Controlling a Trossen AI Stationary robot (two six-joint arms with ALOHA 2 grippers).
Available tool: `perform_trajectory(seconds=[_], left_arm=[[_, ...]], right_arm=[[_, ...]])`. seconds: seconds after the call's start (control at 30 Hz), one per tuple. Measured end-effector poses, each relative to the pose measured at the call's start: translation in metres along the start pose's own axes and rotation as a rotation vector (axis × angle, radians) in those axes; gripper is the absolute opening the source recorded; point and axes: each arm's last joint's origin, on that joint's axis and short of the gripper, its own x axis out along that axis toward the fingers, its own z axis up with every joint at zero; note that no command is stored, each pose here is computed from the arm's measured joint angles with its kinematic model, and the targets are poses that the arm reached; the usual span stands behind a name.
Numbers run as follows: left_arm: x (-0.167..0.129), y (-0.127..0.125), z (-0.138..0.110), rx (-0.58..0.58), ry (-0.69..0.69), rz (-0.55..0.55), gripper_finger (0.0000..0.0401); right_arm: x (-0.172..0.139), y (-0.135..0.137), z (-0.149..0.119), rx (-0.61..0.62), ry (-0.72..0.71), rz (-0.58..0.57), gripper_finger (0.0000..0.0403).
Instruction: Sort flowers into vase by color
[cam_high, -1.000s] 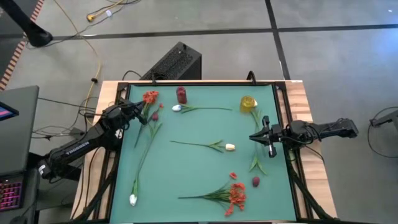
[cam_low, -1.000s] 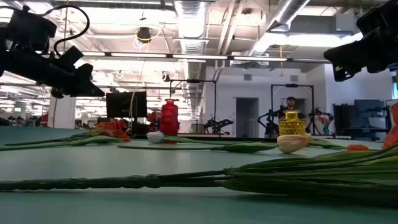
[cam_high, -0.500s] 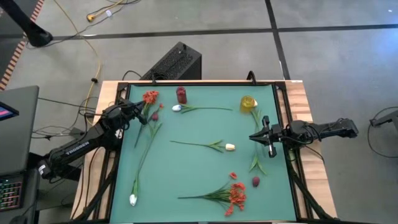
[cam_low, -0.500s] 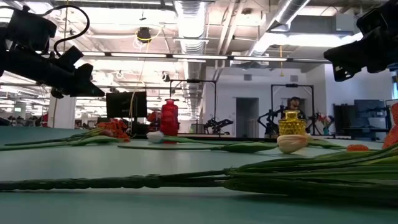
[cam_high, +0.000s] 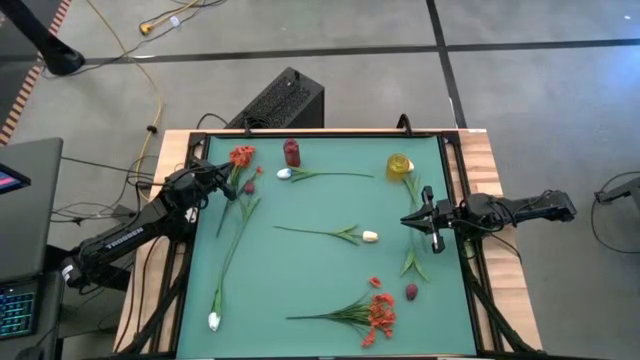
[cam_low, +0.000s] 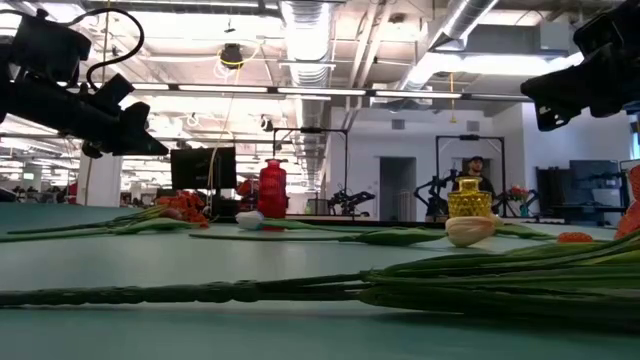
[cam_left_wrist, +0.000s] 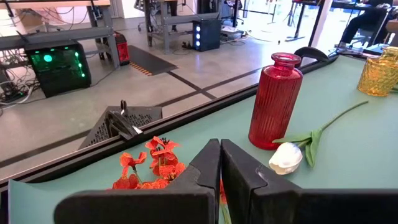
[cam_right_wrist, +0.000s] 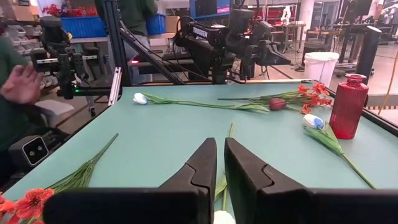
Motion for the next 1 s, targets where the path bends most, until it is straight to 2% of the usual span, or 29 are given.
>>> perform_trajectory(seconds=[0.63, 0.8, 0.9, 1.0], left_arm=[[0.0, 0.0, 0.0, 0.007, -0.002, 0.016, 0.0], [0.0, 0.001, 0.001, 0.019, -0.008, 0.042, 0.0], [0.0, 0.0, 0.001, -0.145, -0.016, -0.003, 0.0], [0.0, -0.001, 0.012, -0.328, -0.145, -0.047, 0.0]], right_arm=[[0.0, 0.0, 0.0, 0.0, 0.0, -0.002, 0.0061], [0.0, 0.0, 0.008, -0.074, -0.083, -0.014, 0.0061], [-0.002, 0.0, 0.019, -0.049, -0.205, -0.013, 0.0061], [-0.005, -0.001, 0.031, -0.026, -0.331, -0.067, 0.0061]])
